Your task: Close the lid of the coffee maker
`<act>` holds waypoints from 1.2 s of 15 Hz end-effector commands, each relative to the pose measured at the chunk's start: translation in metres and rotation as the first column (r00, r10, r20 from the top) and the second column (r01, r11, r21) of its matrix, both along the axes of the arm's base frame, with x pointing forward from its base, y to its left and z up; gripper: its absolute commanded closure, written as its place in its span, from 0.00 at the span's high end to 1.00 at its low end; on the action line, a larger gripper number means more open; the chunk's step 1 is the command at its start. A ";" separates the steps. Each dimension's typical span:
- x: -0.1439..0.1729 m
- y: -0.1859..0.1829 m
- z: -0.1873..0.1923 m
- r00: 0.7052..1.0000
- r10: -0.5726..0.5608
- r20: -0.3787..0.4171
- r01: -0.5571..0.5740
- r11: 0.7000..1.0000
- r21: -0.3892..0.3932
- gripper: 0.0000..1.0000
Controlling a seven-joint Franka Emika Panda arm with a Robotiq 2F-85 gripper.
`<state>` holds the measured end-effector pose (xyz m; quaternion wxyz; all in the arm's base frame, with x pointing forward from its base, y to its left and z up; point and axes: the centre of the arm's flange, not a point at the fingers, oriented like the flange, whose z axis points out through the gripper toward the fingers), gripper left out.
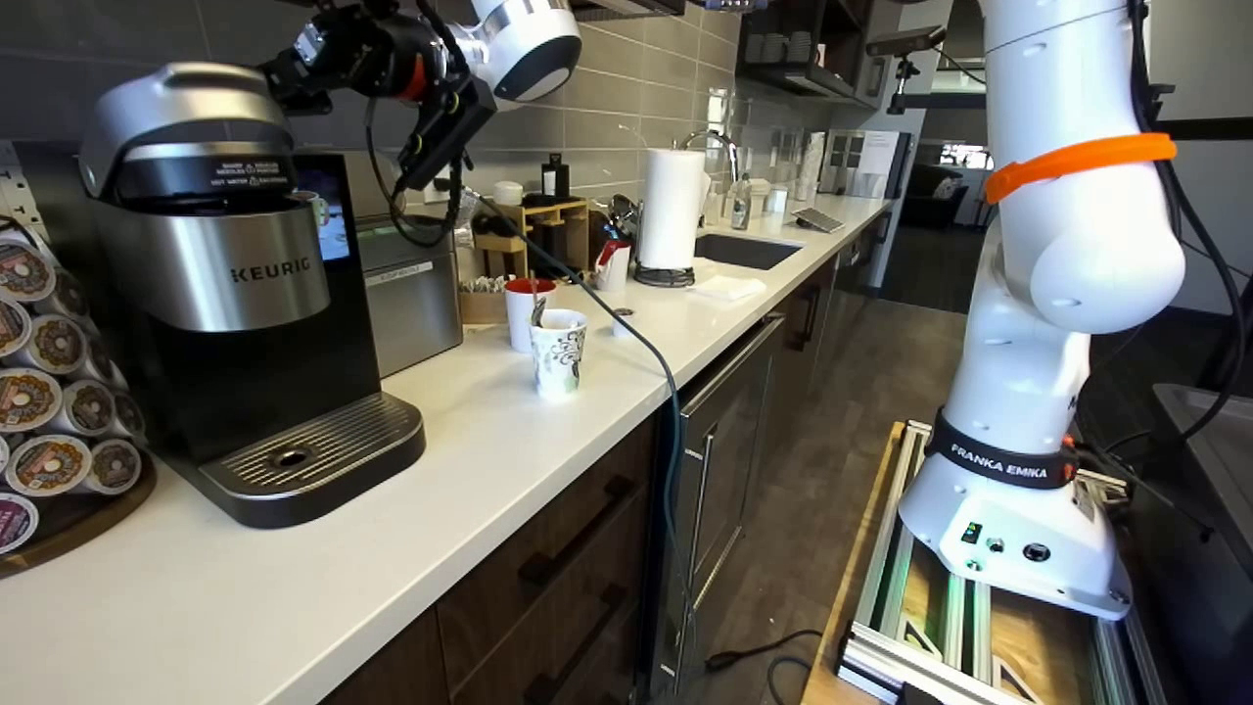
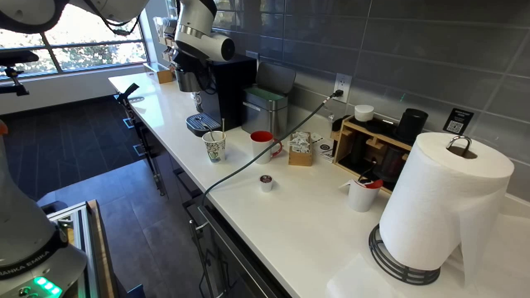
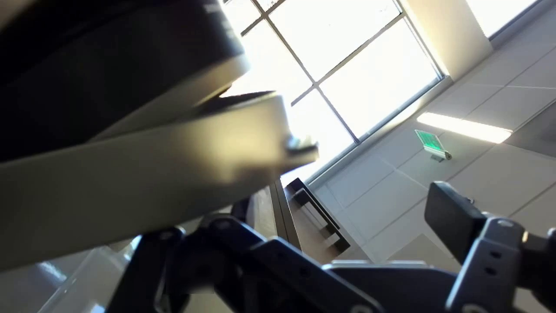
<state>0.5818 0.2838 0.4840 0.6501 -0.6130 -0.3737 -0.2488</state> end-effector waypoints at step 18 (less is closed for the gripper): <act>-0.078 -0.170 0.061 0.961 -0.275 0.015 0.259 0.883 -0.392 1.00</act>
